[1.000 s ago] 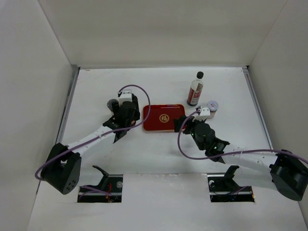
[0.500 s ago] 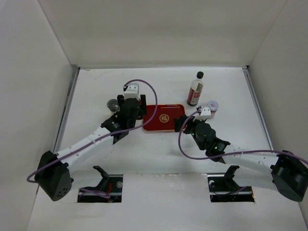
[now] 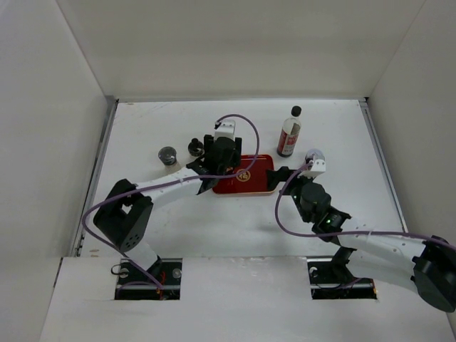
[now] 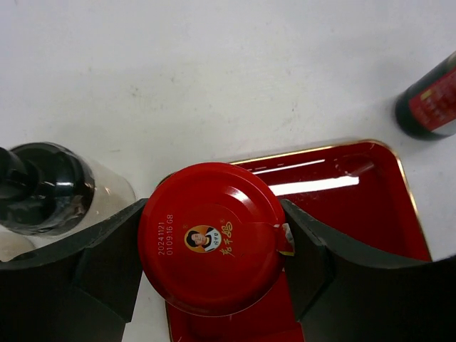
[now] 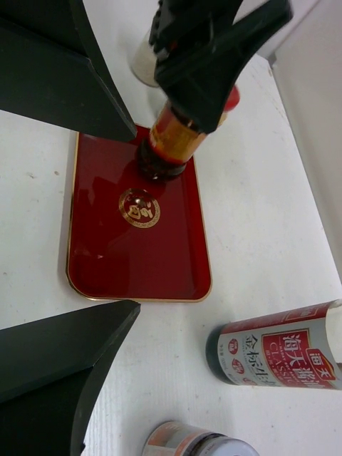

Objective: Organize the condiment bottles

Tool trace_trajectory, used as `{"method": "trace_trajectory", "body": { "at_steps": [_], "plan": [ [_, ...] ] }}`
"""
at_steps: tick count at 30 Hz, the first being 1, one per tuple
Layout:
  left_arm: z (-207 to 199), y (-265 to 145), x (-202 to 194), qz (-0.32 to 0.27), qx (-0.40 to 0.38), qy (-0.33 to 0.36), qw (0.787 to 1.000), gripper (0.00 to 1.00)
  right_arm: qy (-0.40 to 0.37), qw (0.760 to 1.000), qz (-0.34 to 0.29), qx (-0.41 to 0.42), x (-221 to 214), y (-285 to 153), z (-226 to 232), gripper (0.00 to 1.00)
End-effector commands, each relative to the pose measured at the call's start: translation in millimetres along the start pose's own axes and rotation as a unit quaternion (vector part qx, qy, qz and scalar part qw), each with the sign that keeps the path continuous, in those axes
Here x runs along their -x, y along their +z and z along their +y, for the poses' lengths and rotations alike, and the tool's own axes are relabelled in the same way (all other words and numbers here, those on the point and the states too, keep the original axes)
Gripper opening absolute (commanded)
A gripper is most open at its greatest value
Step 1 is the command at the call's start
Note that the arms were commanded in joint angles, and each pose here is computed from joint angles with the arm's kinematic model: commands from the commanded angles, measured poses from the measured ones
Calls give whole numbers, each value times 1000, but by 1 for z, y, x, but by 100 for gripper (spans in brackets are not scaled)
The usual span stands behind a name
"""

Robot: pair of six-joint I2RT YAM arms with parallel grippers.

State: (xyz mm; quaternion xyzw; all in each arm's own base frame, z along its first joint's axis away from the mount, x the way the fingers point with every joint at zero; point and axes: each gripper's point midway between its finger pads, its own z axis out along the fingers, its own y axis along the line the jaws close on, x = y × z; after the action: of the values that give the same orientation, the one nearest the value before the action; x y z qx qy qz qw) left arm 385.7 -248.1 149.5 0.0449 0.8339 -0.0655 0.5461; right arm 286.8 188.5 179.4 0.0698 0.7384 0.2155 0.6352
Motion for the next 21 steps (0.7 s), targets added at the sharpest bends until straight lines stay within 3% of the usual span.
{"method": "trace_trajectory", "body": {
  "at_steps": [1, 5, 7, 12, 15, 21],
  "plan": [
    [-21, -5, 88, -116, -30, -64, 991, 27, 22, 1000, -22, 1, 13, 1, 2, 100],
    [-14, 7, 73, -111, -17, -59, 992, 28, 19, 1000, -15, 6, 9, 3, 5, 100],
    [-12, 10, 66, -110, -12, -58, 992, 34, 21, 1000, -15, 7, 9, 3, 5, 100],
    [-11, 9, 51, -101, -12, -47, 994, 75, 18, 1000, -12, 8, 7, 5, 7, 100],
    [-10, -5, 58, -112, -16, -53, 992, 91, 22, 1000, -10, 7, 6, 5, 5, 100],
    [23, -60, 92, -170, 1, -92, 981, 92, 25, 1000, -13, 6, 7, 4, 3, 100]
  ]
}}
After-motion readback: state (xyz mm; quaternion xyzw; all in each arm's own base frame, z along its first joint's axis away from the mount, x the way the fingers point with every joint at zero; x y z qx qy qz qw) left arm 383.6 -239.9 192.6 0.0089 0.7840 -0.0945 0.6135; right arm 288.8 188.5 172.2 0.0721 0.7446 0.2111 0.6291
